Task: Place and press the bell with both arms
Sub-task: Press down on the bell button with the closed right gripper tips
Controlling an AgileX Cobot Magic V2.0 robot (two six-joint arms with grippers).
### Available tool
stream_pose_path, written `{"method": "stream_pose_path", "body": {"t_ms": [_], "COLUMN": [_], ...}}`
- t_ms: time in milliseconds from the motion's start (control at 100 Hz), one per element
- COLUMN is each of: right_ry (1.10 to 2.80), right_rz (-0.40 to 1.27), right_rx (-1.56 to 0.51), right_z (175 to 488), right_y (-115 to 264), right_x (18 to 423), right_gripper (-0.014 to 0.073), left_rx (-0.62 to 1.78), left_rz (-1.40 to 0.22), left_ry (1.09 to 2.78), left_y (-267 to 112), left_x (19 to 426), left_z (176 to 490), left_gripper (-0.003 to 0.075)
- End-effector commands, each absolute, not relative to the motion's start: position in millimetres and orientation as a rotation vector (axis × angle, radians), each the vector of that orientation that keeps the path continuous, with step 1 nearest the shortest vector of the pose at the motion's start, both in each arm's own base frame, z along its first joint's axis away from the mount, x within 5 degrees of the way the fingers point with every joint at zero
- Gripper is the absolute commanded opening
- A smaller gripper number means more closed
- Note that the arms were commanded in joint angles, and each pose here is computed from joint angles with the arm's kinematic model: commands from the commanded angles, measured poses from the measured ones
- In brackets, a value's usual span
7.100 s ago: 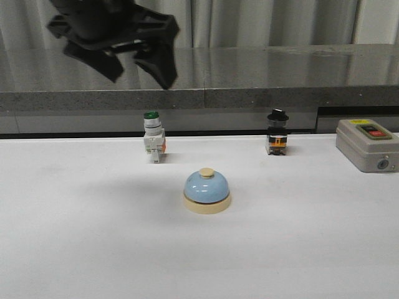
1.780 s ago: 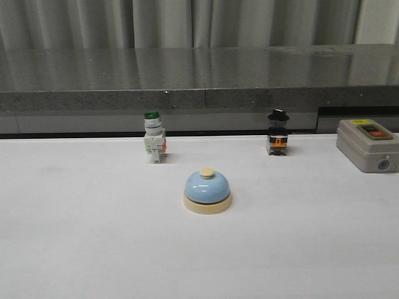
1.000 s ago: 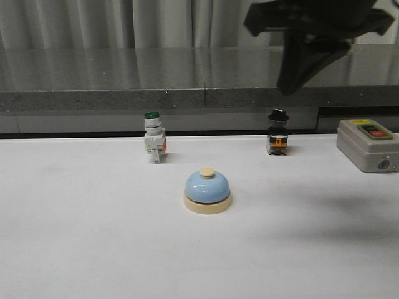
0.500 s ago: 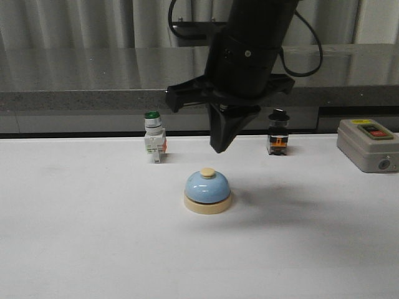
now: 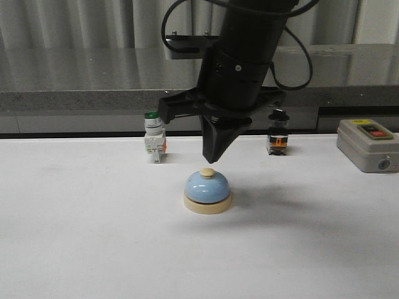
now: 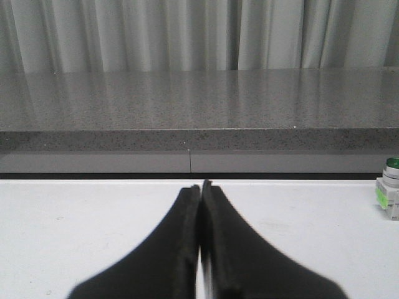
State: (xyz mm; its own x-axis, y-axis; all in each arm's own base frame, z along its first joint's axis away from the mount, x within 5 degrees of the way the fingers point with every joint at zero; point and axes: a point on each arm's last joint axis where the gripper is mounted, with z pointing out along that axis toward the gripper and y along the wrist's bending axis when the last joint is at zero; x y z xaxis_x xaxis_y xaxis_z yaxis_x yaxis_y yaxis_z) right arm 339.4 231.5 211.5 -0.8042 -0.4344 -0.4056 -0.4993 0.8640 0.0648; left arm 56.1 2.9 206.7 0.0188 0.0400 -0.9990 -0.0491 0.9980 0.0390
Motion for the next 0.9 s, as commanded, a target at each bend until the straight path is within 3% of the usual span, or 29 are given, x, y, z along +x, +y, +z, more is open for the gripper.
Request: {"method": "stream_pose_path", "body": {"t_ms": [0, 590, 890], "right_ry": [2.555, 2.601, 2.481], "right_rz": [0.285, 0.275, 0.302], "right_rx": [-0.676, -0.682, -0.661], "right_z": [237.2, 220.8, 274.3], "right_y": [234.5, 236.8, 228.6], "right_x": [342.4, 345.2, 337.6], "right_gripper": [-0.0060, -0.0060, -0.0060], "left_rx": [-0.006, -0.006, -0.006], "left_rz": [0.048, 0.048, 0.048], "left_ry": [1.477, 1.477, 1.477], "left_y": [1.8, 1.8, 1.8], "left_x": [55.2, 55.2, 55.2], "left_z": [202.5, 202.5, 202.5], "left_gripper": [-0.0020, -0.0020, -0.0020]}}
